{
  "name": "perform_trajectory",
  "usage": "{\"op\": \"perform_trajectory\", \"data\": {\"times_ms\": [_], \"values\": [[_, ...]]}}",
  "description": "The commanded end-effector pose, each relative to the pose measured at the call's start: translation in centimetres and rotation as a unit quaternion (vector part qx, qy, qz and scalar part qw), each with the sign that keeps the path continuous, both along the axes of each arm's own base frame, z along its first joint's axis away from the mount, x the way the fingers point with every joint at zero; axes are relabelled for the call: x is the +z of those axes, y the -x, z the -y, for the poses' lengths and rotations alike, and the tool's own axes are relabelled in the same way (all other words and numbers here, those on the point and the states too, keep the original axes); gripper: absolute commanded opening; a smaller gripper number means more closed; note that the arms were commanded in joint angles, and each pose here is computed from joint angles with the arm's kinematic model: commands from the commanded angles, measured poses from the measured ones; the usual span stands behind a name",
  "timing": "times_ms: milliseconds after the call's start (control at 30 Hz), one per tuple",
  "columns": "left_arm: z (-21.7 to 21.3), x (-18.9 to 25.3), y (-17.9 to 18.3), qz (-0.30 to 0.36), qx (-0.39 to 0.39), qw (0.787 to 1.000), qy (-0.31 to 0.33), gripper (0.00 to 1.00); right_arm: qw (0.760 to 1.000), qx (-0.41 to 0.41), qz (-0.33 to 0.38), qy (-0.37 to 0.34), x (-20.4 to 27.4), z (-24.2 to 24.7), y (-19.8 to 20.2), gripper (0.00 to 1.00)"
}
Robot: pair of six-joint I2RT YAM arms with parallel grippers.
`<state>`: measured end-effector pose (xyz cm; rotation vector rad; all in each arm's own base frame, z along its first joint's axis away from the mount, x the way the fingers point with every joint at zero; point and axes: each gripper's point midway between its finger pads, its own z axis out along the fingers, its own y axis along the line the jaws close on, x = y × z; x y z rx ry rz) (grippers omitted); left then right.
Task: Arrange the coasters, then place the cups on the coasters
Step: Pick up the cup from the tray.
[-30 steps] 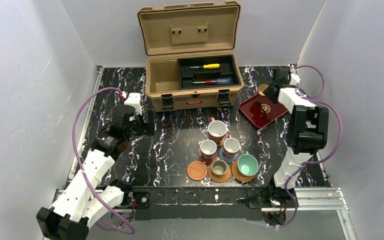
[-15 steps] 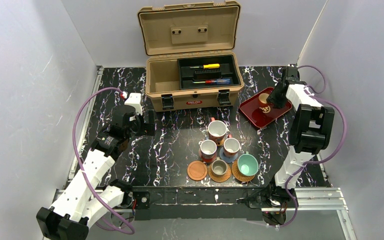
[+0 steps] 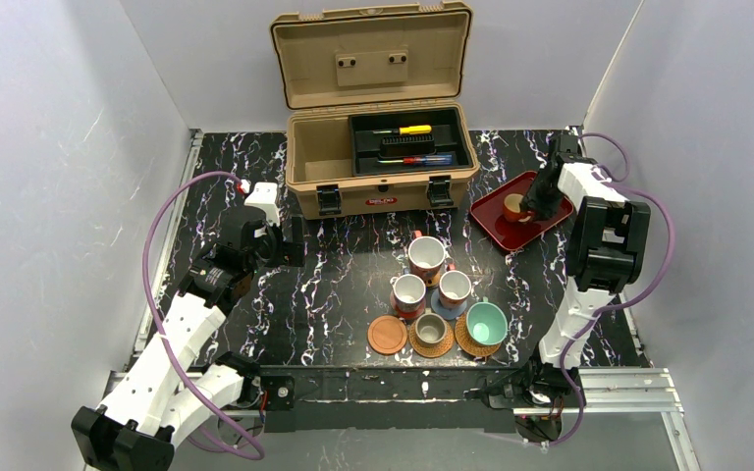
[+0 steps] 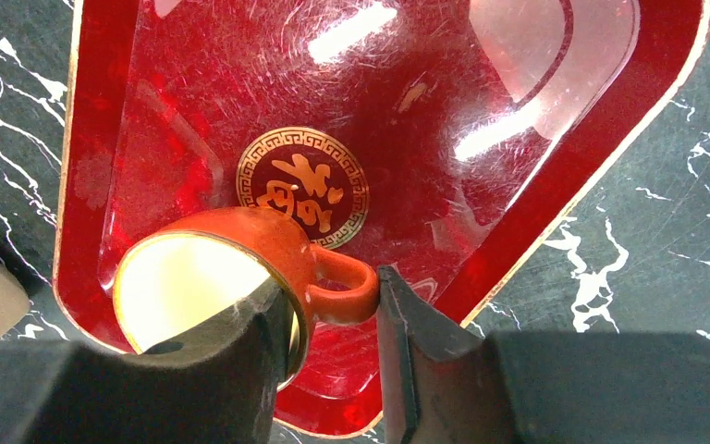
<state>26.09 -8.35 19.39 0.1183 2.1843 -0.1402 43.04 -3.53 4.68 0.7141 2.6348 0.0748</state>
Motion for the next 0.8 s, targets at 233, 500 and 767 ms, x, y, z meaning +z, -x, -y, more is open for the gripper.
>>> {"op": "perform_trajectory", "data": {"times_ms": [233,500,767], "values": [[0.0,-0.4,0.5,-0.005,-0.005,1.000,-0.002,0.99,0.999,0.004,0.032,0.021,2.9,0.7,-0.6,0.63],[0.0,-0.2,0.5,-0.003,-0.006,1.000,0.001,0.99,0.998,-0.028,0.055,0.021,4.7,0.8,0.5,0.63],[0.1,-0.2,0.6,-0.002,-0.007,1.000,0.001,0.99,0.991,-0.088,0.096,0.004,5.0,0.6,1.6,0.58]]}}
